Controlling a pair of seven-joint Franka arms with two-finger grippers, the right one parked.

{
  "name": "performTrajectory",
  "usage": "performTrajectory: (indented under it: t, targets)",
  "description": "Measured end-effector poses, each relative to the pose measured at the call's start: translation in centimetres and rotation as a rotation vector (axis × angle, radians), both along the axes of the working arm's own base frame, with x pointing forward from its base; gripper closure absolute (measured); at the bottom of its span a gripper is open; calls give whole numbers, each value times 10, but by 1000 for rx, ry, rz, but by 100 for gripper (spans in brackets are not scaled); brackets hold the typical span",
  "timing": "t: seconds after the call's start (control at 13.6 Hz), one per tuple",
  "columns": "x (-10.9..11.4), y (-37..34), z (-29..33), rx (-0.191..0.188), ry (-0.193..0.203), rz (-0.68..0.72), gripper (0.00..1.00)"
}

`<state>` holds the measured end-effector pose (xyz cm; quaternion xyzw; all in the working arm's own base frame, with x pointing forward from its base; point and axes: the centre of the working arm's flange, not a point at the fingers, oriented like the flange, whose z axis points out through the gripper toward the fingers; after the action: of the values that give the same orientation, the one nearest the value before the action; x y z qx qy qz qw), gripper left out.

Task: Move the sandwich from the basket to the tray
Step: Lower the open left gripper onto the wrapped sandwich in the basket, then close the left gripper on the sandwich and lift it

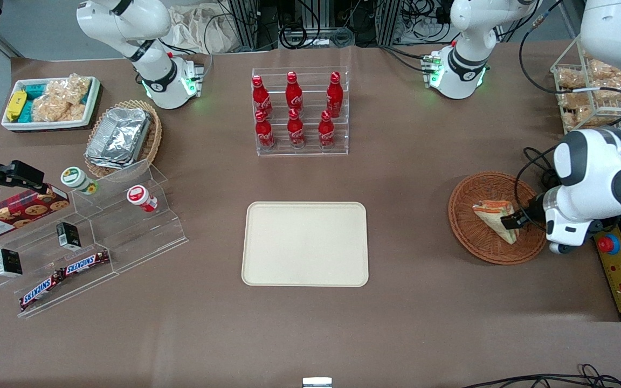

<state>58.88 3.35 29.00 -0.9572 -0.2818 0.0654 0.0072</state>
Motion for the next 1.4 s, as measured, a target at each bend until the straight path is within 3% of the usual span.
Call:
performTrajectory:
  t: [0.44, 0.74, 0.81, 0.96, 1.11, 1.25, 1.4]
  targets:
    - [-23, -7, -47, -9, -66, 30, 7]
    - [-19, -9, -42, -3, -69, 24, 50]
    - [-17, -11, -35, 2, -44, 16, 60]
    - [-4, -19, 3, 17, 30, -5, 67]
    - [14, -37, 73, 32, 75, -37, 70]
    - [24, -65, 148, 34, 74, -80, 72]
    - [26, -95, 201, 25, 50, -129, 80]
